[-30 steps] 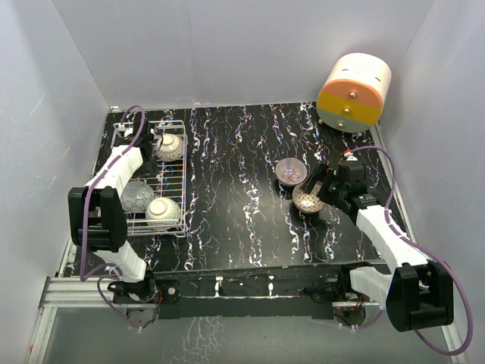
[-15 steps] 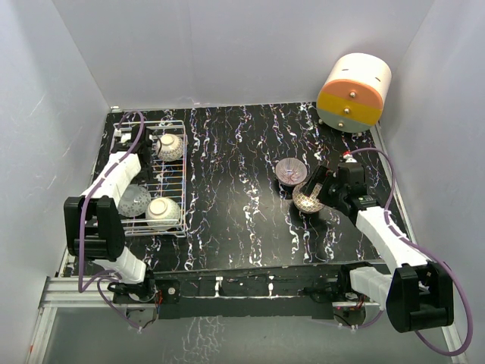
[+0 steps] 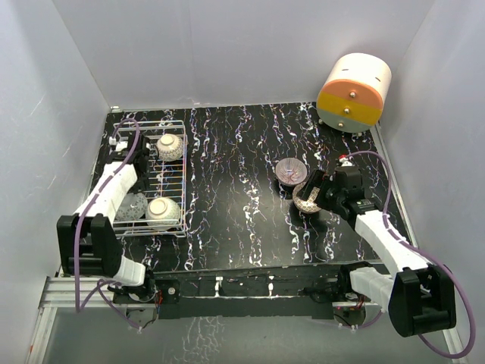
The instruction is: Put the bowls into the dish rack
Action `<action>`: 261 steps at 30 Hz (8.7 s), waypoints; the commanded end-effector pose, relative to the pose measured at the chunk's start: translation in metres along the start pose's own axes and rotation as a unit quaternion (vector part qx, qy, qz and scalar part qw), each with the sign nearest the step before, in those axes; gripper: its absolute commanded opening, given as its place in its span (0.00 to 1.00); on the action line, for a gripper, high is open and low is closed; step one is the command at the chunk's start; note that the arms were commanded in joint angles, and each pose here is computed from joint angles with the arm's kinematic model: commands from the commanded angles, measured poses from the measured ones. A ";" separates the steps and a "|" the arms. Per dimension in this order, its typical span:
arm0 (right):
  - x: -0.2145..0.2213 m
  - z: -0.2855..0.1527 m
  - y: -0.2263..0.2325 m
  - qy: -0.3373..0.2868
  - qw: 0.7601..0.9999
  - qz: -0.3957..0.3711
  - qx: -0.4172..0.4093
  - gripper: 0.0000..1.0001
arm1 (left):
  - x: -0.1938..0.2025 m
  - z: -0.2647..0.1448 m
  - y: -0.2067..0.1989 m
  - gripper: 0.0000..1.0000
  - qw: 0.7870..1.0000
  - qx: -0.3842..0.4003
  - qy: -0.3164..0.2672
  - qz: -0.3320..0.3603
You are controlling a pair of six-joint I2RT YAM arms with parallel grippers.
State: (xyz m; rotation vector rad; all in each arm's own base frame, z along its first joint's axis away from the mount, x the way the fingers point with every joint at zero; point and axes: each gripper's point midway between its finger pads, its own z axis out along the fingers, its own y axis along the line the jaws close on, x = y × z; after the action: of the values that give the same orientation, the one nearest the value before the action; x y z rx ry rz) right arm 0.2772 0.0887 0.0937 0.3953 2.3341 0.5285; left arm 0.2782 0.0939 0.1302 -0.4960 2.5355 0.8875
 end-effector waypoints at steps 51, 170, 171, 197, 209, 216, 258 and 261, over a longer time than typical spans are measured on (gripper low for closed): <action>-0.011 -0.001 0.006 -0.010 1.000 -0.022 0.006 0.98 | 0.044 0.008 0.003 0.97 0.999 -0.026 0.019 0.009; -0.130 -0.065 -0.077 -0.230 0.943 0.136 0.199 0.98 | -0.025 -0.334 -0.403 0.00 0.733 0.606 -0.286 0.117; -0.130 -0.065 -0.077 -0.230 0.943 0.136 0.199 0.98 | -0.032 -0.340 -0.390 0.00 0.725 0.617 -0.288 0.102; -0.111 -0.051 -0.070 -0.200 0.955 0.136 0.169 0.98 | -0.152 -0.242 -0.101 0.00 0.609 0.697 -0.272 -0.264; -0.102 -0.045 -0.061 -0.185 0.962 0.124 0.156 0.98 | -0.139 -0.188 -0.087 0.00 0.570 0.721 -0.218 -0.327; -0.098 -0.045 -0.063 -0.182 0.963 0.124 0.158 0.98 | -0.123 -0.158 -0.105 0.00 0.549 0.739 -0.151 -0.361; -0.092 -0.039 -0.072 -0.181 0.961 0.123 0.169 0.98 | -0.029 -0.009 -0.146 0.00 0.638 0.609 0.092 -0.462; -0.092 -0.040 -0.073 -0.181 0.961 0.123 0.172 0.98 | -0.035 -0.017 -0.146 0.00 0.611 0.631 0.086 -0.470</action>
State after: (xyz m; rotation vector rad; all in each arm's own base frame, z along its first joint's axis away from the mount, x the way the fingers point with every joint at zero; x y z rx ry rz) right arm 0.2965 -0.0206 0.1216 0.8967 2.0942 0.1350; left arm 0.3975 -0.0071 0.1488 -0.9014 1.7051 -1.2487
